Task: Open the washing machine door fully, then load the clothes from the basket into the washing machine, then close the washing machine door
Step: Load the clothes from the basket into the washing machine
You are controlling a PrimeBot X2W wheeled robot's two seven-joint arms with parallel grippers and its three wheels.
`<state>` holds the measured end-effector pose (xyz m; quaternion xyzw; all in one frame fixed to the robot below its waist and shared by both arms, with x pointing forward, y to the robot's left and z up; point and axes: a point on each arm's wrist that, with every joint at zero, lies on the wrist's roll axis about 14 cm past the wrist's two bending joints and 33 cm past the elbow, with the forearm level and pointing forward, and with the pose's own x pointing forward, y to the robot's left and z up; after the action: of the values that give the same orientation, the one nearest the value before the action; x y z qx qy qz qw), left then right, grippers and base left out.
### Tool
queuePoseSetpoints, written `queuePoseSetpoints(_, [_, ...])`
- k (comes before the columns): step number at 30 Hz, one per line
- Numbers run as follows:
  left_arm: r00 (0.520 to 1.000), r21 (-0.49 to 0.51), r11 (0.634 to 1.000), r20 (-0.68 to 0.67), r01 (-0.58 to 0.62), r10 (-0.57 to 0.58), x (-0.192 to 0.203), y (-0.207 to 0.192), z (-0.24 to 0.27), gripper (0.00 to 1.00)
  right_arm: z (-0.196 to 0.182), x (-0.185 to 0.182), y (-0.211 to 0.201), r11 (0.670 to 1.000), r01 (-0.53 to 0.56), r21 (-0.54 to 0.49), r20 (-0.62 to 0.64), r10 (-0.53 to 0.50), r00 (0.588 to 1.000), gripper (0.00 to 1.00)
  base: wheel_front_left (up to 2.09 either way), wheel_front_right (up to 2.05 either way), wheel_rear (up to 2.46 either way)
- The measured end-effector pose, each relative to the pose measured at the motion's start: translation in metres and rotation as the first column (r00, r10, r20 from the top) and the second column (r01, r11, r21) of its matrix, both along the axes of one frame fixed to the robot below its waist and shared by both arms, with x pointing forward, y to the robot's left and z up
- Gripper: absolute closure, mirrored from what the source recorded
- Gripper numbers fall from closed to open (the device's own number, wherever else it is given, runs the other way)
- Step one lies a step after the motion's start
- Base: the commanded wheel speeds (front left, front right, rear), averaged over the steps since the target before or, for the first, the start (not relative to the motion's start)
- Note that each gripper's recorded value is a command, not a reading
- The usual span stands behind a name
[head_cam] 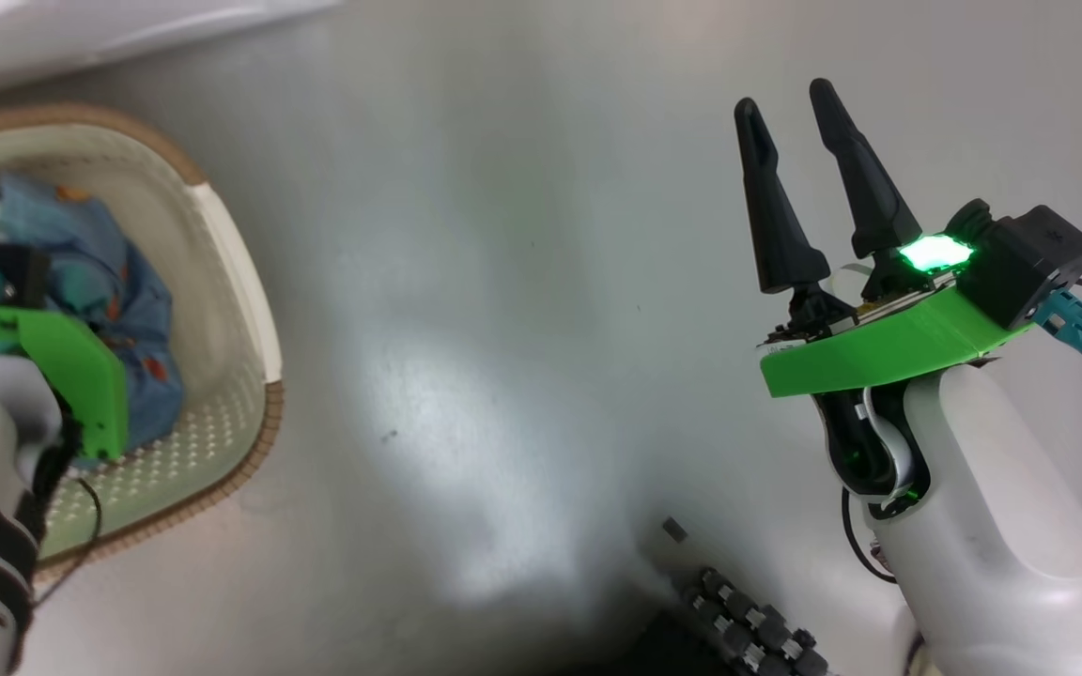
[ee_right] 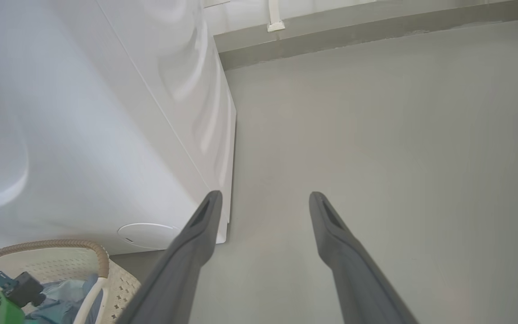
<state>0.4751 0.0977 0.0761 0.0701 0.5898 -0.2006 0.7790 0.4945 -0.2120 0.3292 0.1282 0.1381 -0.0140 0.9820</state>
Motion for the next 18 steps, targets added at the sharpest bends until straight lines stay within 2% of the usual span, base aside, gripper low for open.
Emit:
queuePoseSetpoints(8, [0.992, -0.088, 0.993, 0.089, -0.078, 0.086, 0.0, -0.005, 0.043, 1.0, 0.037, 0.003, 0.002, 1.0, -0.017, -0.003, 0.075, 0.018, 0.997, 0.0, 0.0, 0.0, 0.0])
queuePoseSetpoints(10, [0.982, -0.125, 0.984, 0.122, -0.13, 0.145, 0.003, -0.006, 0.057, 1.0, 0.047, 0.003, 0.001, 1.0, -0.02, -0.007, 0.094, 0.021, 0.995, 0.0, 0.0, 0.0, 0.0])
queuePoseSetpoints(18, [0.934, -0.249, 0.953, 0.265, -0.173, 0.239, 0.005, -0.013, 0.118, 1.0, 0.08, -0.016, -0.004, 1.0, -0.017, -0.017, 0.137, 0.02, 0.99, 0.0, 0.0, 0.0, 0.0])
